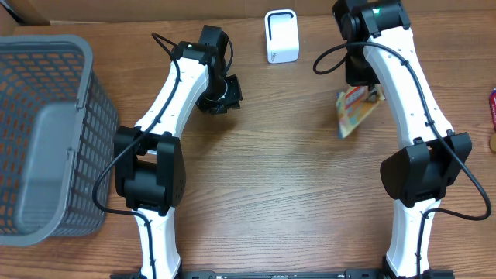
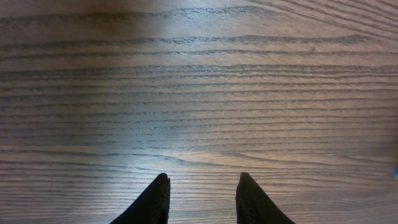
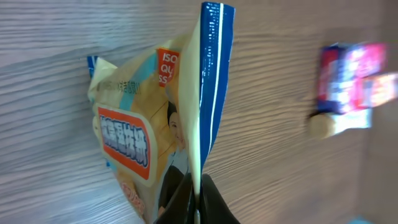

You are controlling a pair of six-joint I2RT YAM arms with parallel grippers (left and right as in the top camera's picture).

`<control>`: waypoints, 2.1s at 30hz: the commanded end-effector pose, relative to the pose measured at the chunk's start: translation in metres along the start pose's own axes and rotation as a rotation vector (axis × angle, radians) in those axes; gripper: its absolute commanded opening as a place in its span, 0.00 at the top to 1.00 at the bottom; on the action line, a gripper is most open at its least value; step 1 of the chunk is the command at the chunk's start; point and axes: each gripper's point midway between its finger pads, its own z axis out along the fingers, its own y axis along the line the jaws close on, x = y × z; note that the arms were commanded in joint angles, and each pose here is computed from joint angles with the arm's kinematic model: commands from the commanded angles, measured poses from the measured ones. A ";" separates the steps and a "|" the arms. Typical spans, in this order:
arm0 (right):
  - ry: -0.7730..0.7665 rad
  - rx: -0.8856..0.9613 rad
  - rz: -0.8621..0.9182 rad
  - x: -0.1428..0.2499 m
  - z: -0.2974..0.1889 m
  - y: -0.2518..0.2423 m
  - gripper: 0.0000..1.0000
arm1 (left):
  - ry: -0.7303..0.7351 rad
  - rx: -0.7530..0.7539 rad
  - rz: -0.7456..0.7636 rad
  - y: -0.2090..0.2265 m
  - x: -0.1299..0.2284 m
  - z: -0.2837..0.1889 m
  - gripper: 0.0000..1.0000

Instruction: Scan the item barcode

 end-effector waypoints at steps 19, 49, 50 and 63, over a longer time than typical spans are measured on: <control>0.017 -0.018 0.002 0.000 0.018 -0.012 0.96 | 0.006 -0.035 0.007 0.007 0.001 0.006 0.69; 0.023 -0.863 -0.176 0.029 -0.080 0.200 0.60 | 0.005 -0.035 0.008 0.007 0.001 0.006 0.64; 0.025 -0.862 -0.176 0.029 -0.080 0.200 0.55 | 0.005 -0.035 0.008 0.007 0.001 0.006 0.64; -0.048 -0.859 -0.103 -0.006 -0.063 0.170 0.36 | 0.006 -0.035 0.007 0.007 0.001 0.006 0.64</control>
